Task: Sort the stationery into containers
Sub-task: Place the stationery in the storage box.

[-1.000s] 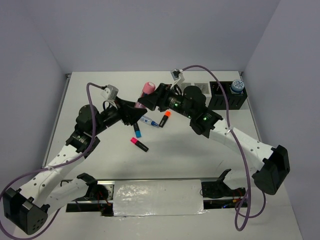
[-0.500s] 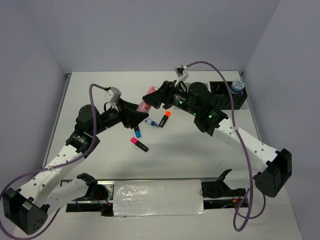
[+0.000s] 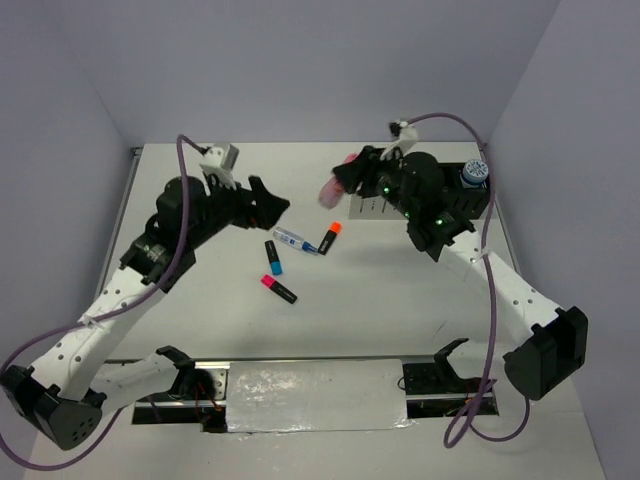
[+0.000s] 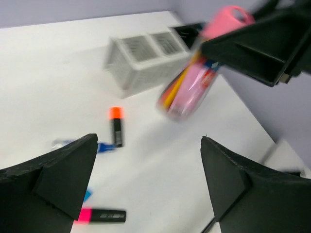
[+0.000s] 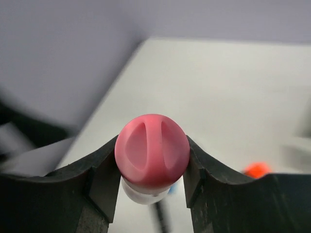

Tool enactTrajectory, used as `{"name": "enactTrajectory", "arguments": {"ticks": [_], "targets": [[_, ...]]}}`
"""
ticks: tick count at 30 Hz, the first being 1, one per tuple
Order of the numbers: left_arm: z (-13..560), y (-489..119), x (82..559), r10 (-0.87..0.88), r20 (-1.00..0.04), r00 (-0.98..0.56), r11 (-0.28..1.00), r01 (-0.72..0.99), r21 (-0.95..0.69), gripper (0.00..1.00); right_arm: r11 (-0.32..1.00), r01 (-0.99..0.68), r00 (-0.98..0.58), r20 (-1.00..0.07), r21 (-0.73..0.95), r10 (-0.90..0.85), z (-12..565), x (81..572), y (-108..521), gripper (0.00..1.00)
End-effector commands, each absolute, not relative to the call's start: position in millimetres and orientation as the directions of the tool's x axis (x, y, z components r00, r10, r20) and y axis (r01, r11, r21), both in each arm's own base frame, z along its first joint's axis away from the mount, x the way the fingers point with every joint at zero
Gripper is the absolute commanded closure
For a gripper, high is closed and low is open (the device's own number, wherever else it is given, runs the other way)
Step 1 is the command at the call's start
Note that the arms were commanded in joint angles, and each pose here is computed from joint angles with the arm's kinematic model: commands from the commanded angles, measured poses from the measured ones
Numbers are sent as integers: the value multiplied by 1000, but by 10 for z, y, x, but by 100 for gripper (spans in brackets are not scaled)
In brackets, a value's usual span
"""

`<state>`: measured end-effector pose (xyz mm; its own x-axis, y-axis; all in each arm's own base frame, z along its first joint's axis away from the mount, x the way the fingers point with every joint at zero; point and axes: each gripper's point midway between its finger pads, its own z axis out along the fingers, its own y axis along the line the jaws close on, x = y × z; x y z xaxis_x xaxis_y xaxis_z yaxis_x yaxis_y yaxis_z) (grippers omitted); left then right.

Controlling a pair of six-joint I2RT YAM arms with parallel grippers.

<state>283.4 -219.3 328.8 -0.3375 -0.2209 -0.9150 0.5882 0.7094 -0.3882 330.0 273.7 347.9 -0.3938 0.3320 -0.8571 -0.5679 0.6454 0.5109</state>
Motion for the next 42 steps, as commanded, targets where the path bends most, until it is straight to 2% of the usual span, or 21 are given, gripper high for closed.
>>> {"name": "enactTrajectory", "arguments": {"ticks": [1, 2, 3, 5, 6, 8, 9, 10, 12, 15, 22, 28, 37, 39, 40, 41, 42], "targets": [[3100, -1369, 2957, -234, -853, -467, 945, 96, -312, 1, 944, -174, -77, -959, 282, 272, 3553, 3930, 1550, 100], [3059, -1171, 2939, -215, -854, -474, 969, 8, -248, 1, 967, -70, -35, -969, 245, 243, 3591, 4042, 1292, 100], [2958, -1075, 2841, -167, -837, -521, 982, -10, -190, 1, 984, 59, -33, -985, 168, 170, 3478, 4176, 1050, 100], [2902, -1047, 2718, -87, -841, -535, 988, 59, -139, 1, 972, 208, -4, -994, 109, 112, 3516, 4347, 678, 100], [2743, -1043, 2653, -50, -828, -559, 989, 87, -118, 1, 958, 282, -40, -997, 57, 72, 3361, 4471, 521, 100], [2720, -1025, 2535, -11, -846, -533, 983, 148, -106, 1, 933, 358, -39, -998, 39, 57, 3386, 4593, 296, 100], [2497, -1012, 2478, 13, -827, -562, 983, 157, -92, 1, 920, 392, -52, -998, 19, 43, 3308, 4691, 127, 100], [2548, -1002, 2460, -25, -854, -520, 981, 151, -121, 1, 919, 393, -46, -998, 17, 38, 3333, 4756, 75, 100], [2282, -1040, 2386, -21, -836, -548, 975, 175, -139, 1, 902, 431, -62, -998, -4, 25, 3242, 4883, -88, 100], [2340, -1008, 2371, -39, -845, -534, 976, 159, -146, 1, 882, 468, -98, -995, -51, -5, 3182, 5010, -263, 100], [2193, -946, 2453, -26, -820, -572, 989, 102, -103, 1, 877, 481, -107, -991, 19, 80, 2946, 5076, -699, 100], [2190, -982, 2445, -25, -822, -569, 986, 124, -115, 1, 912, 409, -143, -985, 31, 98, 2718, 5287, -630, 98], [2172, -1001, 2453, -19, -818, -574, 985, 131, -115, 1, 918, 395, -157, -982, 38, 108, 2592, 5344, -595, 96], [2172, -1001, 2453, -19, -818, -574, 985, 131, -115, 1, 918, 396, -174, -979, 34, 111, 2515, 5336, -594, 82], [2169, -997, 2452, -18, -818, -575, 985, 130, -113, 1, 918, 395, -179, -977, 34, 114, 2489, 5330, -590, 46], [2176, -998, 2453, -19, -819, -574, 985, 130, -114, 1, 917, 396, -179, -977, 39, 119, 2476, 5319, -583, 32], [2170, -998, 2452, -19, -817, -577, 985, 129, -114, 1, 914, 404, -178, -976, 46, 127, 2467, 5305, -595, 26]]}}
